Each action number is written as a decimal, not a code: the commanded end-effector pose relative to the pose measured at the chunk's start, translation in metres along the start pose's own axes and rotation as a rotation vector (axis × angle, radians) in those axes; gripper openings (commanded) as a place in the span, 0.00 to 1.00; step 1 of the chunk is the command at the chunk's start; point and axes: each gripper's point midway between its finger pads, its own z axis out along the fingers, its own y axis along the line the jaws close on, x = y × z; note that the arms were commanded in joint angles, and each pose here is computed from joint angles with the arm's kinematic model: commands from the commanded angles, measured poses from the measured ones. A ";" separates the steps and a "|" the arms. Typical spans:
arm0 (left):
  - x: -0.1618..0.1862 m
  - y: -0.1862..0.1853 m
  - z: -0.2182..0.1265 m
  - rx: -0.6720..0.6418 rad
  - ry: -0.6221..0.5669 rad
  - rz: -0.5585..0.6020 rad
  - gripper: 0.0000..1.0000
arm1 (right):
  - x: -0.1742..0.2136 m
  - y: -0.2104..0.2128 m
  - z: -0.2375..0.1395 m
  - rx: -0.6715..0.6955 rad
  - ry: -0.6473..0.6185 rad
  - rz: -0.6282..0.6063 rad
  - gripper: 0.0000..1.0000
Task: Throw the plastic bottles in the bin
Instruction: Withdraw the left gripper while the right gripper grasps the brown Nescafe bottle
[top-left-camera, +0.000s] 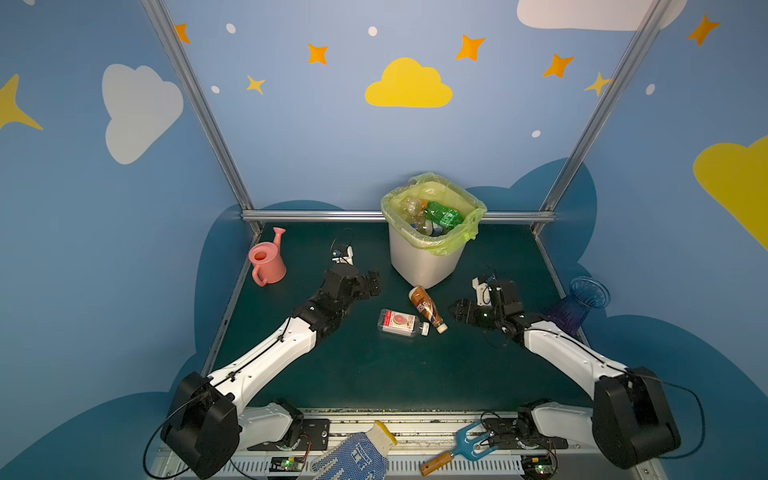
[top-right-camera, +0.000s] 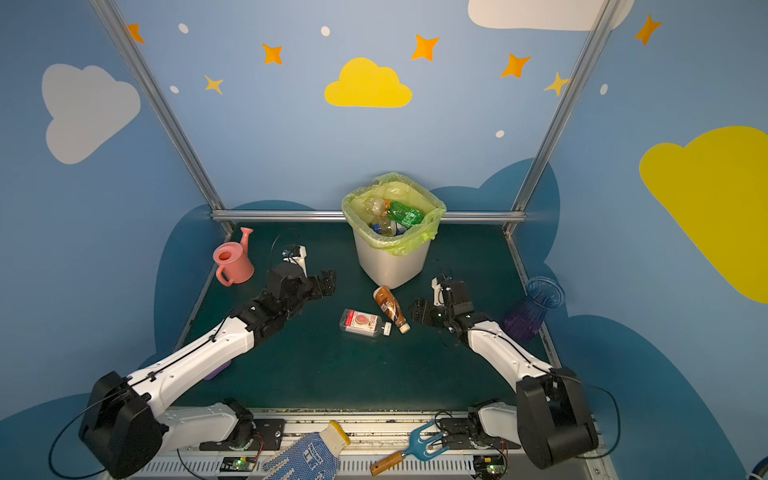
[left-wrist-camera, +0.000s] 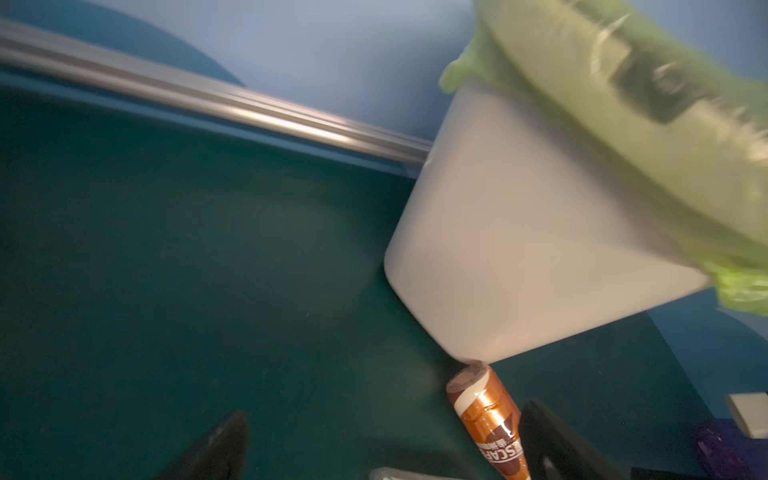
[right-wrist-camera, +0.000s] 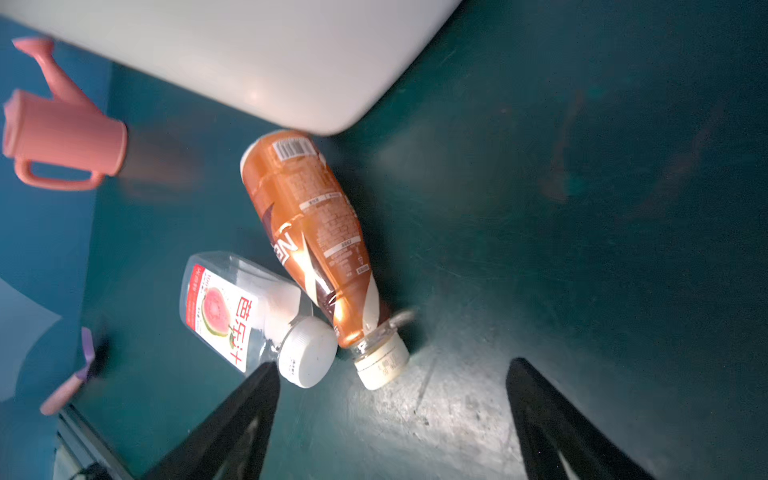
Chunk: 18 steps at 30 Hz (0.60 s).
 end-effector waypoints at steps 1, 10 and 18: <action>-0.003 0.015 -0.004 -0.027 -0.027 -0.120 1.00 | -0.023 0.018 0.011 -0.001 -0.036 -0.096 0.84; 0.030 0.058 -0.010 -0.100 0.034 -0.187 1.00 | -0.009 0.039 0.060 0.006 0.096 -0.177 0.80; 0.049 0.080 -0.019 -0.143 0.056 -0.196 1.00 | 0.003 0.053 0.079 -0.013 0.137 -0.201 0.77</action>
